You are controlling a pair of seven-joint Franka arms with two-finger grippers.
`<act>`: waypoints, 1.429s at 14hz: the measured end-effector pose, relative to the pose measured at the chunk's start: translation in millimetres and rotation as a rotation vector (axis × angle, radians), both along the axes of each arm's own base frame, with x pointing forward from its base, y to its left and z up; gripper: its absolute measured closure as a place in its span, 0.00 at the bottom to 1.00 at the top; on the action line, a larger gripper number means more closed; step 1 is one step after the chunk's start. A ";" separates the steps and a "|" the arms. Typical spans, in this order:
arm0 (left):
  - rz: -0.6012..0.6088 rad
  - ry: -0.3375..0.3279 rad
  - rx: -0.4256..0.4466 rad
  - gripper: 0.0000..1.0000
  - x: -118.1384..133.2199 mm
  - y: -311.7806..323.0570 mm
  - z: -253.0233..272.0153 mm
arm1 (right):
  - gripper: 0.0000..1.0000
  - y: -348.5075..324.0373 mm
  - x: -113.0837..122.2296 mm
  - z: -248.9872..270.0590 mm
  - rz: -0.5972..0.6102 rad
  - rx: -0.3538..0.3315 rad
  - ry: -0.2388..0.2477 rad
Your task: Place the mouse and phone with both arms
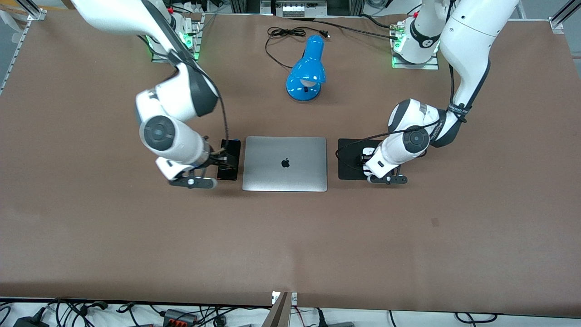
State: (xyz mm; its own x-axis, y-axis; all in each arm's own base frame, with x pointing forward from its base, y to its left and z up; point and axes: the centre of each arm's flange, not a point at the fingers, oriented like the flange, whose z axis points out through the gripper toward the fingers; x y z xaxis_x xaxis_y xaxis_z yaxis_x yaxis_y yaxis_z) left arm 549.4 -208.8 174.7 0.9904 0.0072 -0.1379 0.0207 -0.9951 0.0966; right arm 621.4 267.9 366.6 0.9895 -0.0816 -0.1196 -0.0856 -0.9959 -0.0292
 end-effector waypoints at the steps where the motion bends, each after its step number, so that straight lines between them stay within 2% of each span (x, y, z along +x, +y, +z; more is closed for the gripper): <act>1: 0.001 -0.001 0.000 0.00 0.9 0.6 0.9 | 0.00 -10.9 8.8 21.9 -0.009 0.002 -0.008; 3: 0.000 0.011 0.006 0.00 4.0 0.9 7.6 | 0.00 -35.5 25.1 56.8 -0.029 0.002 -0.026; 6: -0.009 0.084 0.040 0.00 21.6 3.5 44.8 | 0.00 -73.6 38.1 95.4 -0.031 -0.018 -0.019; 7: -0.018 0.110 0.064 0.00 32.2 7.2 65.3 | 0.00 -85.4 41.3 106.4 -0.037 -0.023 -0.021; 9: -0.064 0.133 0.158 0.00 53.5 18.8 109.6 | 0.00 -110.7 48.8 132.3 -0.044 -0.035 -0.061; 12: -0.165 0.113 0.294 0.00 71.2 33.2 146.3 | 0.00 -164.4 55.4 165.0 -0.032 -0.045 -0.116; 15: -0.258 0.097 0.370 0.00 75.9 42.2 142.2 | 0.00 -231.6 52.2 197.0 0.008 -0.072 -0.163; 17: -0.258 0.092 0.381 0.00 80.8 49.2 141.9 | 0.00 -263.4 47.9 208.9 0.019 -0.081 -0.173; 20: -0.218 0.017 0.364 0.00 106.1 65.3 179.3 | 0.00 -291.2 42.4 220.2 0.039 -0.094 -0.183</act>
